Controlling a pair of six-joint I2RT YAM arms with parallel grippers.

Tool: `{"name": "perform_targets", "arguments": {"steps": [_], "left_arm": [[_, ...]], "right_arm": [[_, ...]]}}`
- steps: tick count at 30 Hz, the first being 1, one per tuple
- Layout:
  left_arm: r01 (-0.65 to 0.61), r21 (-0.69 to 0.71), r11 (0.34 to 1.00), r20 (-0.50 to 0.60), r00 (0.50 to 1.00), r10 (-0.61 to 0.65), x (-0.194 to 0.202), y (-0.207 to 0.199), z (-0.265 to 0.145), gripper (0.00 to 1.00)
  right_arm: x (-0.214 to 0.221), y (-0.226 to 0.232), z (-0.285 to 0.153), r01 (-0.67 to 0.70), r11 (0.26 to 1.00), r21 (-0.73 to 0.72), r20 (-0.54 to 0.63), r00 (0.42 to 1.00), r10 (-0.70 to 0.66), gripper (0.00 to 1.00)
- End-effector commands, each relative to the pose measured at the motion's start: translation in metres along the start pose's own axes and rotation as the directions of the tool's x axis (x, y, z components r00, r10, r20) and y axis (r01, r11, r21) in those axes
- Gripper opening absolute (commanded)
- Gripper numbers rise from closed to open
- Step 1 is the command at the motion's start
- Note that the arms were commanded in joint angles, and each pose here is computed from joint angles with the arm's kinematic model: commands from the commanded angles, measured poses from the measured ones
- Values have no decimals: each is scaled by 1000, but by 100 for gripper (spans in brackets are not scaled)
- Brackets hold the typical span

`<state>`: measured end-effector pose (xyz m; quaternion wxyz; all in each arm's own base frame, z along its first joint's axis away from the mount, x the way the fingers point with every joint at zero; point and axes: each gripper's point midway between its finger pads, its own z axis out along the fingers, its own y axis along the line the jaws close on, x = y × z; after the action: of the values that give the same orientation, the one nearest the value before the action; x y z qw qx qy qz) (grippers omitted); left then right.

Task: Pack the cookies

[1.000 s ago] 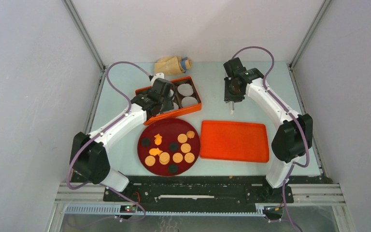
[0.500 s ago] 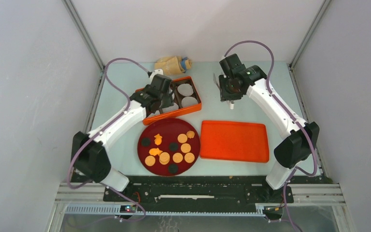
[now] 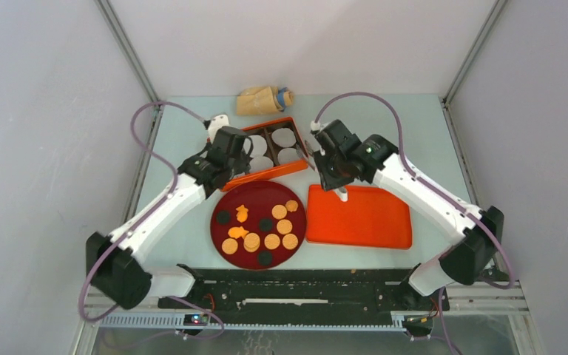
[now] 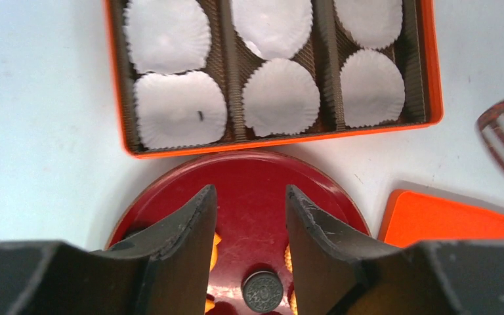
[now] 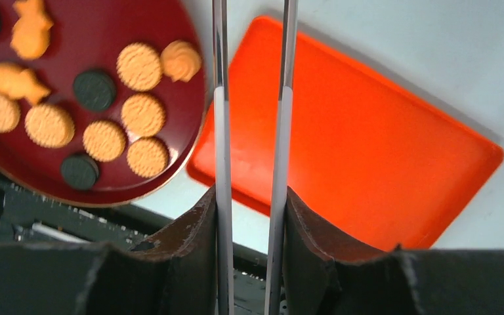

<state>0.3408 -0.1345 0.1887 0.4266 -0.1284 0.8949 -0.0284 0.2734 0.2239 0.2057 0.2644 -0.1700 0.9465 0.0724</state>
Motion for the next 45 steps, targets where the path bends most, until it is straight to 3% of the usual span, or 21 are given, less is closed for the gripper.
{"name": "perform_targets", "arguments": {"steps": [1, 11, 13, 18, 31, 40, 45], "left_arm": [[91, -41, 995, 148, 985, -84, -21, 31, -31, 49], [84, -38, 996, 163, 984, -77, -25, 37, -41, 50], [78, -37, 996, 158, 985, -72, -24, 36, -41, 50], [71, -37, 997, 150, 987, -65, -21, 37, -42, 50], [68, -49, 997, 155, 986, -59, -16, 45, -43, 51], [63, -50, 997, 154, 987, -54, -15, 45, -42, 51], [68, -40, 997, 154, 986, -61, -14, 44, -42, 51]], "right_arm": [[7, 33, -27, 67, 993, -92, 110, 992, -56, 35], [62, 93, -16, 186, 965, -185, 26, 983, -184, 39], [68, 104, -12, 194, 960, -201, 12, 981, -196, 46], [82, 129, -7, 206, 945, -253, -16, 976, -216, 50], [92, 165, 13, 271, 910, -314, -55, 951, -303, 50], [80, 181, 8, 236, 905, -353, -29, 964, -263, 52], [95, 187, 22, 238, 897, -373, -104, 950, -295, 52]]}}
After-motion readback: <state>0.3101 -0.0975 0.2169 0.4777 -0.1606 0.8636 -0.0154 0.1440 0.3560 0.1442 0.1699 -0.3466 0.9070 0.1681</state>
